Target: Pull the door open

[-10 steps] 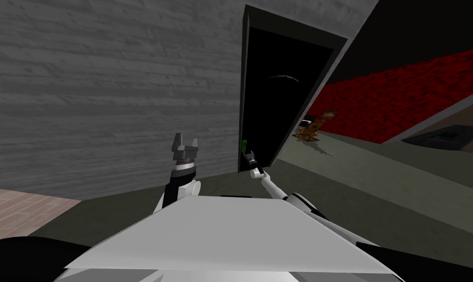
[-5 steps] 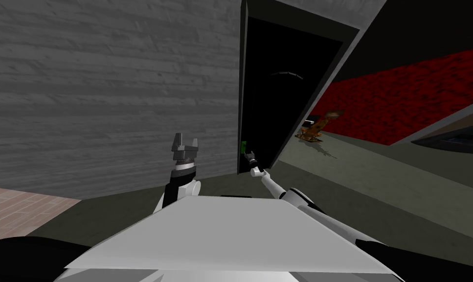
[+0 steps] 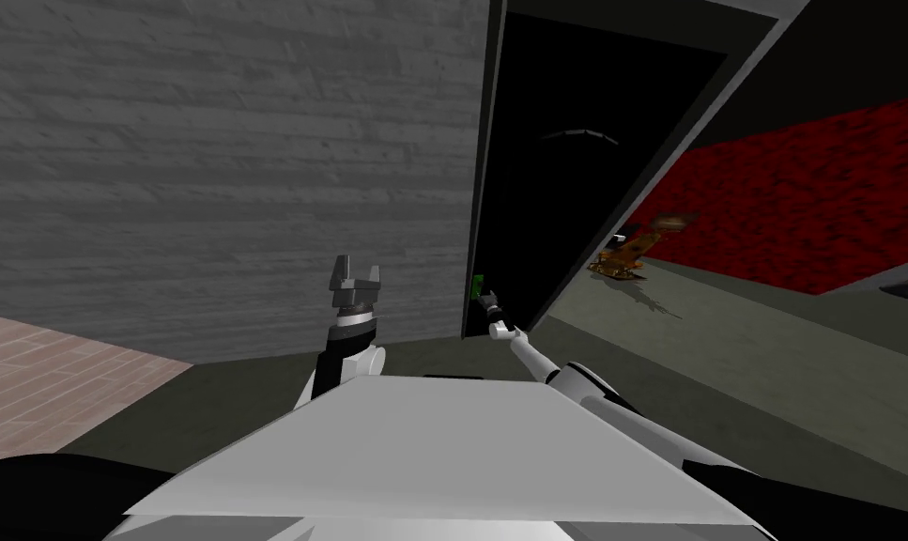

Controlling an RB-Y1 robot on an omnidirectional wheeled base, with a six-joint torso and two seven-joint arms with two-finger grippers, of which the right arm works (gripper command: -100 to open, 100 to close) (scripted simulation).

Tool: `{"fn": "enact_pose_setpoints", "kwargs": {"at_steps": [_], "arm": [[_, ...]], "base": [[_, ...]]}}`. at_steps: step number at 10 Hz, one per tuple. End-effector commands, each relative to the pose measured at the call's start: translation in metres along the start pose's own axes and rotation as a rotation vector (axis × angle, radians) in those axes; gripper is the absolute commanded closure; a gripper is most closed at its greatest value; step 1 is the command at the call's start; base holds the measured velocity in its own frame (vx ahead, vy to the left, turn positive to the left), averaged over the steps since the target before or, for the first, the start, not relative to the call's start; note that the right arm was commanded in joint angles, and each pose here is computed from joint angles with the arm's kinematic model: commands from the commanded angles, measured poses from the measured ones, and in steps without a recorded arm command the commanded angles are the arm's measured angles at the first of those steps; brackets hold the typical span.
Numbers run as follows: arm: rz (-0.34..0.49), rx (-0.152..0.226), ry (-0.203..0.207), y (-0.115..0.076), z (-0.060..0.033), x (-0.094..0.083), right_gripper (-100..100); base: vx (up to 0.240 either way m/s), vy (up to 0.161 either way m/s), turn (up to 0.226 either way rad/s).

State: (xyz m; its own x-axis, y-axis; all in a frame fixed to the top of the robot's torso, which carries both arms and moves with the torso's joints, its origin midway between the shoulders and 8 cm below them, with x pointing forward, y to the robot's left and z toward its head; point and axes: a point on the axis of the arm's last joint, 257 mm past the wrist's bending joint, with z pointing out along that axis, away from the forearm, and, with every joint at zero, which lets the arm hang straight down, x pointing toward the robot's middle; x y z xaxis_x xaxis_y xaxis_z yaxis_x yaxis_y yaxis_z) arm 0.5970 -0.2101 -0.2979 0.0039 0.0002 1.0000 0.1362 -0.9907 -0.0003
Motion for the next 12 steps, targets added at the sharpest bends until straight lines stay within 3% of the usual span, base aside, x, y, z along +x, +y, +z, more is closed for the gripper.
{"fn": "enact_pose_setpoints", "kwargs": {"at_steps": [1, 2, 4, 5, 8, 9, 10, 12], "arm": [[0.005, -0.026, 0.000, 0.021, -0.0040, -0.003, -100], [0.006, -0.057, 0.000, 0.050, -0.0093, -0.003, -100], [0.006, -0.087, 0.000, 0.077, -0.0150, -0.002, -100], [0.006, -0.087, 0.000, 0.077, -0.0150, -0.002, -100], [0.005, -0.134, 0.005, 0.120, -0.0253, 0.001, -100], [0.006, -0.125, 0.005, 0.113, -0.0217, 0.000, -100], [0.006, -0.125, 0.005, 0.113, -0.0217, 0.000, 100], [0.006, -0.125, 0.005, 0.113, -0.0217, 0.000, 100]], "base": [[0.088, 0.074, 0.176], [0.126, 0.094, 0.282], [0.134, 0.066, 0.163], [0.070, 0.029, 0.024], [0.096, 0.015, 0.155], [0.053, 0.002, 0.026], [-0.009, -0.001, -0.024], [-0.015, -0.002, 0.001]]}}
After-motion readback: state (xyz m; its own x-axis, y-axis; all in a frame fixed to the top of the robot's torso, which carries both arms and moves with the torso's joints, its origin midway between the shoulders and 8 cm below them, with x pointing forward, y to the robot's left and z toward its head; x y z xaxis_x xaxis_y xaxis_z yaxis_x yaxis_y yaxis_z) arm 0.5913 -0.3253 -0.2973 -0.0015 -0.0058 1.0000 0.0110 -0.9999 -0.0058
